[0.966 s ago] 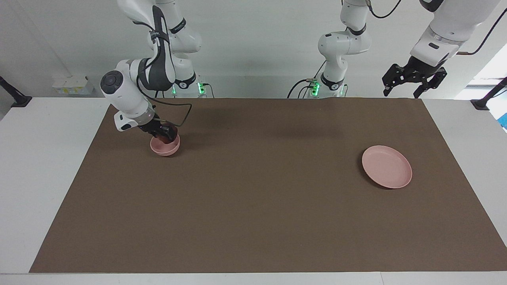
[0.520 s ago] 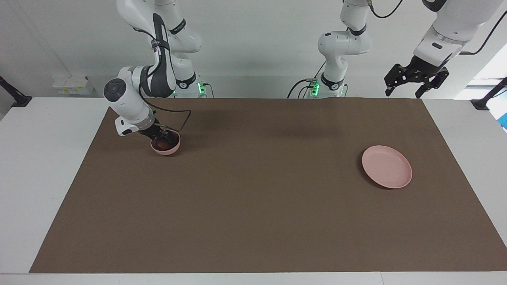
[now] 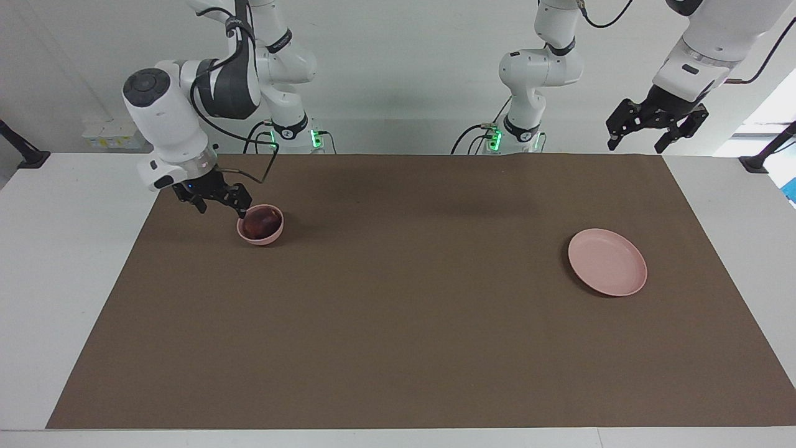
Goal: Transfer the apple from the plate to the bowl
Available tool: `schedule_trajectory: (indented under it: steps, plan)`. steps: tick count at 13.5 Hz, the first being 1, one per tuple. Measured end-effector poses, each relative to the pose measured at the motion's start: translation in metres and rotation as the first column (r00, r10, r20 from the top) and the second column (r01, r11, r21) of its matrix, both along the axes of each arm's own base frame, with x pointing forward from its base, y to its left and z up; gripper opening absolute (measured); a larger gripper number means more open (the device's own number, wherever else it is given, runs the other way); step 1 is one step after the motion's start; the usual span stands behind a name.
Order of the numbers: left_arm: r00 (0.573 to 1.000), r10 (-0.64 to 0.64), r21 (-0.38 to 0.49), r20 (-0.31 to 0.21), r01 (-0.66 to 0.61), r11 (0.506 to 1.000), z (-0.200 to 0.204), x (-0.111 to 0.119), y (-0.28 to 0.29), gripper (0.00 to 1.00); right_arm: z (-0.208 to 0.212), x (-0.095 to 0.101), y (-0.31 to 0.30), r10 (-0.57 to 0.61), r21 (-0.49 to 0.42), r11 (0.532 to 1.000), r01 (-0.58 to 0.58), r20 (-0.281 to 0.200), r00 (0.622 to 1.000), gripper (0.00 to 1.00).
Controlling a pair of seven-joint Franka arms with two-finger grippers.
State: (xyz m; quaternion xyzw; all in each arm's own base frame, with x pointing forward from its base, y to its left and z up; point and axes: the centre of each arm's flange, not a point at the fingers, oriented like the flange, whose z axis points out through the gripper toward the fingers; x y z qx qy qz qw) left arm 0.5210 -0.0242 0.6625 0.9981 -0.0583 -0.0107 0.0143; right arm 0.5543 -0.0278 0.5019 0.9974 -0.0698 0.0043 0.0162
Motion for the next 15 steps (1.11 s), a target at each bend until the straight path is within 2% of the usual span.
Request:
schedule_trajectory:
  steps: [3, 8, 15]
  plan:
    - [1.0, -0.006, 0.0, 0.002, 0.006, 1.0, 0.001, -0.001, -0.003, 1.0, 0.046, 0.007, 0.0, 0.0, -0.004, 1.0, 0.0, 0.042, 0.999, 1.0]
    - [1.0, 0.001, 0.0, 0.002, -0.001, 1.0, 0.001, 0.0, 0.001, 1.0, 0.098, -0.003, 0.003, -0.001, -0.002, 1.0, 0.001, -0.016, 1.0, 1.0]
    - [1.0, 0.001, -0.001, 0.002, -0.001, 1.0, 0.001, 0.0, 0.001, 1.0, 0.134, -0.022, 0.008, 0.004, 0.004, 1.0, -0.004, -0.043, 0.999, 1.0]
